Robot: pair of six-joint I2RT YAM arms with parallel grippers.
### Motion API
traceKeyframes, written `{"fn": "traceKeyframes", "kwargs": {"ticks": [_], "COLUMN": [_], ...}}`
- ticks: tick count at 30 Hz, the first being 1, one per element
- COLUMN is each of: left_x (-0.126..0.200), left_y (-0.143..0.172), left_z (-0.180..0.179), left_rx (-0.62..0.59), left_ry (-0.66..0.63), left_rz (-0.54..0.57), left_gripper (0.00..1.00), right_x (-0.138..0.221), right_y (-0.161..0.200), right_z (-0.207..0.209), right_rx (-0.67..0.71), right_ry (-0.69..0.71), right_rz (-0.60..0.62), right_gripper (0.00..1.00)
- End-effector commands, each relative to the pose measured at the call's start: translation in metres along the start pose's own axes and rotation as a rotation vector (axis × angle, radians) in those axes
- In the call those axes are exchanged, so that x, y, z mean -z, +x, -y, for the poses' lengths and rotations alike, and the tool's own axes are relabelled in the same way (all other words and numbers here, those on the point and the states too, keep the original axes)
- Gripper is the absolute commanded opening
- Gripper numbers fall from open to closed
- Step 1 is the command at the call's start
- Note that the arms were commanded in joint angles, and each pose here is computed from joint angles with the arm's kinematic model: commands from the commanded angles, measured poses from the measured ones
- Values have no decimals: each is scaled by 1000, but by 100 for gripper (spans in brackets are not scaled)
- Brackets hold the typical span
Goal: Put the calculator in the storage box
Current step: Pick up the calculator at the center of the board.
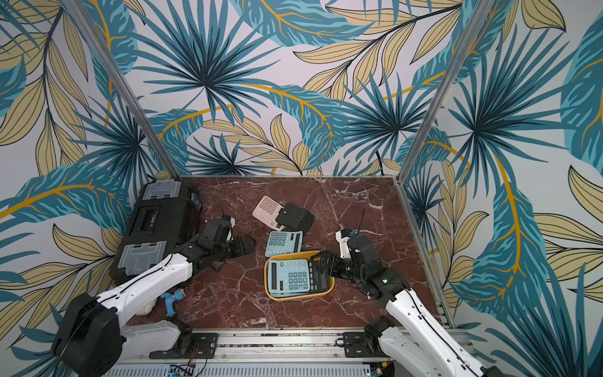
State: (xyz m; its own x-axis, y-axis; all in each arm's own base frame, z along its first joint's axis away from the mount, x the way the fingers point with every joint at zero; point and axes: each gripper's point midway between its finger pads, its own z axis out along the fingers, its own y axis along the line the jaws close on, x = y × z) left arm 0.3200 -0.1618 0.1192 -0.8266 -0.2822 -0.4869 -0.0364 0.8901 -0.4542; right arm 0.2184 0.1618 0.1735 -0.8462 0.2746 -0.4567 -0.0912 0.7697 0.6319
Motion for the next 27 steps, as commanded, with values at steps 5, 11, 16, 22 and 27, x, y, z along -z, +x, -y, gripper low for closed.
{"fn": "traceKeyframes", "kwargs": {"ticks": [5,11,16,22,27], "left_x": [-38,-69,-88,-101,-111], "left_y": [-52,-72,-90,-105,-112], "left_z": [17,20,15,23,28], "left_rx": [-33,-4,32,55,64], "left_ry": [118,208,278,400,441], "left_rz": [-80,-130,-162,-224,-251], "left_gripper": [100,99,84,63,47], "right_x": [-9,-6,0,1,1], "right_y": [20,17,14,14,13], "right_z": [6,19,15,13,11], "right_rx": [3,17,21,13,5], "right_ry": [-9,40,22,13,10], "right_rz": [-91,-34,-12,-8,-11], "right_gripper": [100,100,99,100,99]}}
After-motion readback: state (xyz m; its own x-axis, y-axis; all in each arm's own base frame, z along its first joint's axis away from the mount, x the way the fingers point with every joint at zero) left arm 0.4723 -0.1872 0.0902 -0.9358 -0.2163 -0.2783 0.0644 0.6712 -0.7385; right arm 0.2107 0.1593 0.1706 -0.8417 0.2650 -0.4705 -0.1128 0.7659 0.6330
